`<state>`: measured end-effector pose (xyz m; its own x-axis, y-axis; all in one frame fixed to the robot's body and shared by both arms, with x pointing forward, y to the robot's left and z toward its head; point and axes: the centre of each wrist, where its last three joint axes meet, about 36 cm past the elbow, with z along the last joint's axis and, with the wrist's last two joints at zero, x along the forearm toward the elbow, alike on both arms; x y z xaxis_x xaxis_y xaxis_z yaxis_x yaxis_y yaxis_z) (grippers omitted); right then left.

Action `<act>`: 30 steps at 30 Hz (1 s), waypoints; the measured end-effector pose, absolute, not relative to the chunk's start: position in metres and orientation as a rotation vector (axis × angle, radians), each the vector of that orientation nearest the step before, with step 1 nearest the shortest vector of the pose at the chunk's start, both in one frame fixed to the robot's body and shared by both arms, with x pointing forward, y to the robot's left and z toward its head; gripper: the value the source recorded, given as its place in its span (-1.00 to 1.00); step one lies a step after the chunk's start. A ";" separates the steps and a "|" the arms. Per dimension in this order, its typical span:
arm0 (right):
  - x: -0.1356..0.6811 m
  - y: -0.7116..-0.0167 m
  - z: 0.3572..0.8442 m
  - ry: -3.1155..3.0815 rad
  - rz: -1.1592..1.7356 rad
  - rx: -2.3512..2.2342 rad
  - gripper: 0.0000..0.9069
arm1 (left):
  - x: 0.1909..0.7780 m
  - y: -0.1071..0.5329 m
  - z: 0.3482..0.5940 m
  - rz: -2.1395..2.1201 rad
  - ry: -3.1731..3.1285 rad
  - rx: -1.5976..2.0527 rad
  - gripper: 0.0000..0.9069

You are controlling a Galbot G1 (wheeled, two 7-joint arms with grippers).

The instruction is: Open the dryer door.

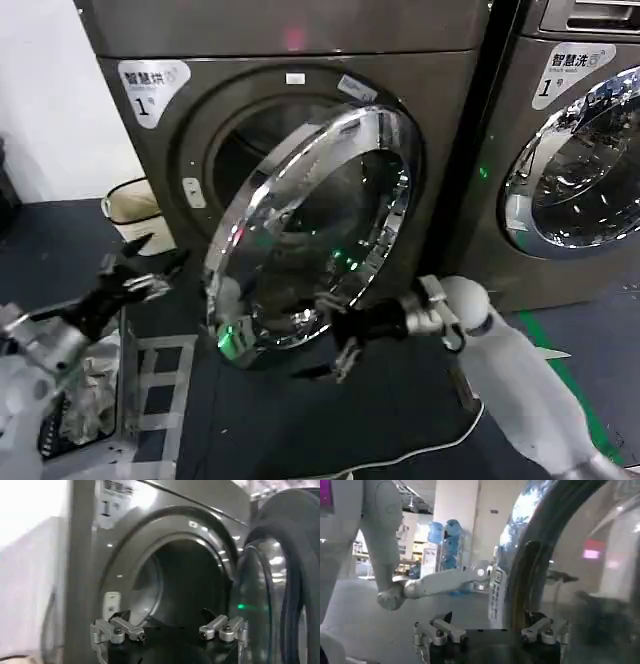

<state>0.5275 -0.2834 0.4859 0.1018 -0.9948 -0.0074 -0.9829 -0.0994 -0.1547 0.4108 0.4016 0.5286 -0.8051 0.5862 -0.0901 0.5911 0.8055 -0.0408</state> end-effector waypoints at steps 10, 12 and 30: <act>0.502 -0.404 0.481 2.403 -0.216 -1.752 1.00 | 0.448 0.359 0.515 -0.117 2.842 1.207 1.00; 0.492 -0.426 0.481 2.481 -0.223 -1.592 1.00 | 0.451 0.349 0.514 -0.119 2.817 1.267 1.00; 0.341 -0.524 0.516 2.890 -0.321 -0.021 1.00 | 0.453 0.257 0.511 -0.177 2.584 1.667 1.00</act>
